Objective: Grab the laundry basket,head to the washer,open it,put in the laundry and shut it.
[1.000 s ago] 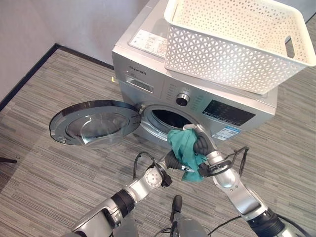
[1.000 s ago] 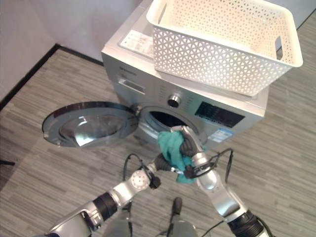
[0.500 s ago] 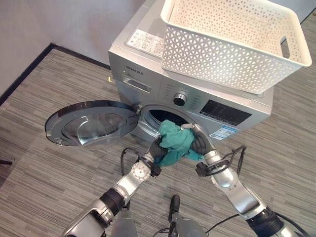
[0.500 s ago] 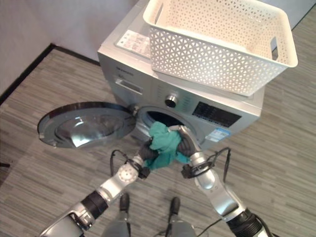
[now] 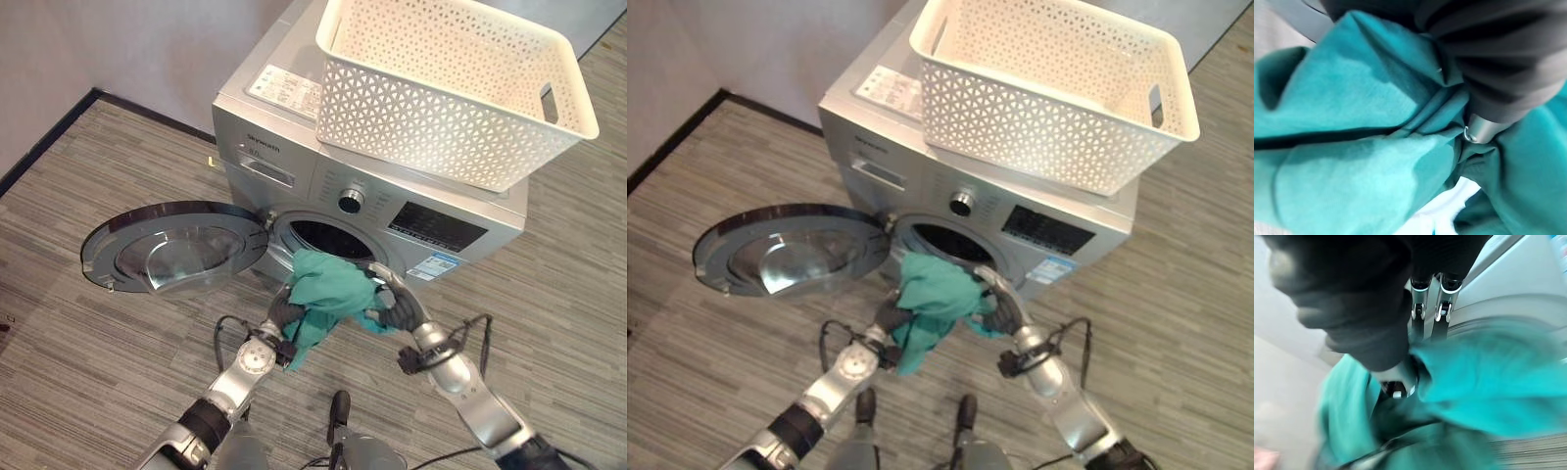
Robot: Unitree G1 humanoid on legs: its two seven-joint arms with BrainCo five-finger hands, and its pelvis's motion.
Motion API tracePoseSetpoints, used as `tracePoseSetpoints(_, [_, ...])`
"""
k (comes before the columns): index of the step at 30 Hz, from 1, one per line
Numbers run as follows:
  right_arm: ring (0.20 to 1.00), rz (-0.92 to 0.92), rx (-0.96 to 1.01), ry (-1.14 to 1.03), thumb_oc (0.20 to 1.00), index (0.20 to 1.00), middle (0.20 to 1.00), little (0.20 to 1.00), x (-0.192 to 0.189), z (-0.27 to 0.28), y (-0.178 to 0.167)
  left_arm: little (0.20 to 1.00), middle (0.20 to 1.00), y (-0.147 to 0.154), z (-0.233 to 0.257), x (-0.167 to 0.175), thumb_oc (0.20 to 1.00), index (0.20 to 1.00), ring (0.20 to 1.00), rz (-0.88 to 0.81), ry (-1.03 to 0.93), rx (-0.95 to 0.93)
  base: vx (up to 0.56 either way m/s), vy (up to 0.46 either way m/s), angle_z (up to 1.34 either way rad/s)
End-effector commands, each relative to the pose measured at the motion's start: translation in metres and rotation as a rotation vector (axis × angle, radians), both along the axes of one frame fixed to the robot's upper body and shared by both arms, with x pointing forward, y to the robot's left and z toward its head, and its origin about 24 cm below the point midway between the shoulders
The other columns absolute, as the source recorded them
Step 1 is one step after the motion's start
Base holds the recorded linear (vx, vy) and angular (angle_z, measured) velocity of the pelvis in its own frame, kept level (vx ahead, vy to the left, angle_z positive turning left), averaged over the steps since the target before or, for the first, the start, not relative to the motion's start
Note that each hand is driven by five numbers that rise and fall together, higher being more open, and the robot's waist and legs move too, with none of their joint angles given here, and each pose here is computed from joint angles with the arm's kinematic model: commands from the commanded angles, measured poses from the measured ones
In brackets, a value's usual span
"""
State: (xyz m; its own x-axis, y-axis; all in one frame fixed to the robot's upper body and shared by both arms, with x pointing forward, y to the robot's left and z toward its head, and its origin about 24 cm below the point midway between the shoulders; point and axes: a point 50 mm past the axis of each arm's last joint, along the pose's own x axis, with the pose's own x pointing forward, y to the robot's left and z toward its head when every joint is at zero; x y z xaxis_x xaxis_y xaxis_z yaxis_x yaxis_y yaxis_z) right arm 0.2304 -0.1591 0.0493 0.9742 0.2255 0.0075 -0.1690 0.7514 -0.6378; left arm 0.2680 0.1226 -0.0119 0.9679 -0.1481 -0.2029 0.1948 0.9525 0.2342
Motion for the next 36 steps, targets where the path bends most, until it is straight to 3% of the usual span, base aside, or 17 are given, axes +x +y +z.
tracePoseSetpoints(1, [1.0,-0.069,-0.077,-0.067,1.0,1.0,1.0,1.0,-0.003,0.01,-0.024,0.2,0.2,0.002,0.011,0.012,0.2,0.2,0.2,0.012,-0.081,-0.025,0.01,0.009,-0.04])
tracePoseSetpoints(3, [1.0,-0.17,-0.148,-0.008,1.0,1.0,1.0,1.0,-0.019,-0.004,-0.051,0.2,0.2,0.02,0.003,0.004,0.2,0.2,0.2,0.052,-0.057,-0.005,0.01,0.014,-0.04])
tracePoseSetpoints(5, [1.0,-0.171,-0.148,-0.006,1.0,1.0,1.0,1.0,-0.019,-0.005,-0.051,0.2,0.2,0.02,0.003,0.003,0.2,0.2,0.2,0.051,-0.055,-0.005,0.0,0.004,-0.02])
tracePoseSetpoints(9, [1.0,-0.369,-0.187,0.316,1.0,1.0,1.0,1.0,-0.051,-0.077,-0.09,0.2,0.2,0.03,-0.009,-0.014,0.2,0.2,0.2,0.056,-0.003,-0.054,0.01,0.004,-0.05])
tracePoseSetpoints(12, [1.0,-0.423,-0.226,0.478,1.0,1.0,1.0,1.0,-0.06,-0.114,-0.098,0.2,0.2,0.027,-0.013,-0.02,0.2,0.2,0.2,0.019,0.025,-0.089,-0.02,-0.002,0.03])
tracePoseSetpoints(26, [1.0,-0.744,-0.164,0.981,1.0,1.0,1.0,1.0,-0.117,-0.191,-0.115,0.2,0.2,0.001,-0.017,-0.028,0.2,0.2,0.2,-0.159,0.087,-0.14,0.02,0.004,0.07])
tracePoseSetpoints(36, [1.0,-0.755,-0.089,1.051,1.0,1.0,1.0,1.0,-0.126,-0.201,-0.097,0.2,0.2,-0.015,-0.002,-0.007,0.2,0.2,0.2,-0.152,0.045,-0.217,-0.03,-0.005,0.06])
